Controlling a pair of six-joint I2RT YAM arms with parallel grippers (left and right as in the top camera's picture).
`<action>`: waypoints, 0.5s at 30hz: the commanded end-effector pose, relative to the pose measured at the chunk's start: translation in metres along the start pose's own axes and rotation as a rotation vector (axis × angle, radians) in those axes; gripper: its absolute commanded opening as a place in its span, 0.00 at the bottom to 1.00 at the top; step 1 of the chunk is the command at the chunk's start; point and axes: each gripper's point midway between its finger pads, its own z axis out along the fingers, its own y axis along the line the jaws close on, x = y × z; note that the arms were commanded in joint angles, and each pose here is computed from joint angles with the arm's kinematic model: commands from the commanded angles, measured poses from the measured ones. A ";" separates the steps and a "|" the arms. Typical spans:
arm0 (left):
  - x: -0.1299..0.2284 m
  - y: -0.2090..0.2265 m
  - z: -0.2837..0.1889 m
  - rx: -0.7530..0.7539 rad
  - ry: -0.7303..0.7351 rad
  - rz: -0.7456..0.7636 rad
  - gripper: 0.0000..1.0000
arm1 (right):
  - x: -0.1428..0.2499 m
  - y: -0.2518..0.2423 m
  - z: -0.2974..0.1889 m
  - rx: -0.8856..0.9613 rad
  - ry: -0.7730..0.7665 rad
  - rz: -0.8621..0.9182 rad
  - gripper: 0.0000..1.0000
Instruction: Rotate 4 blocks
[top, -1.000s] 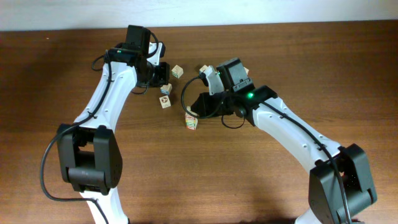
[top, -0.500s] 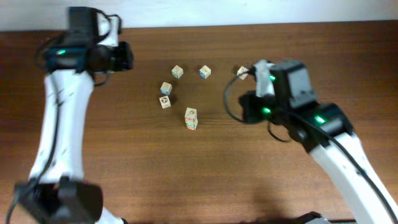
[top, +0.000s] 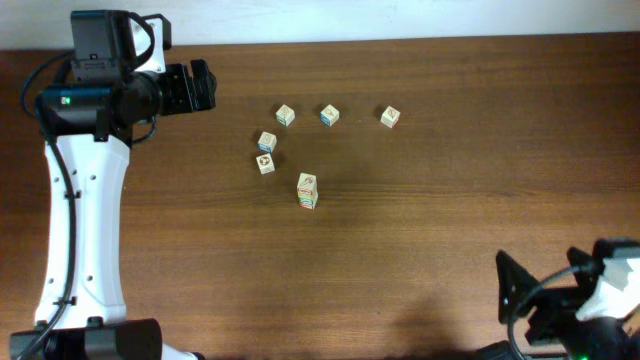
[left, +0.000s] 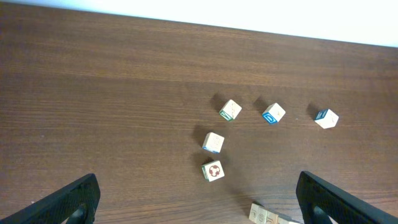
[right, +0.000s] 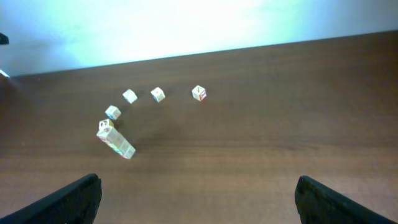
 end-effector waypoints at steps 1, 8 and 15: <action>-0.001 0.001 0.000 -0.006 -0.002 0.010 0.99 | 0.013 -0.010 -0.007 0.041 0.030 -0.004 0.98; -0.001 0.001 0.000 -0.006 -0.002 0.010 0.99 | 0.006 -0.028 -0.009 0.145 -0.007 -0.004 0.98; -0.001 0.001 0.000 -0.006 -0.002 0.010 0.99 | -0.017 -0.033 0.023 0.212 -0.122 -0.084 0.98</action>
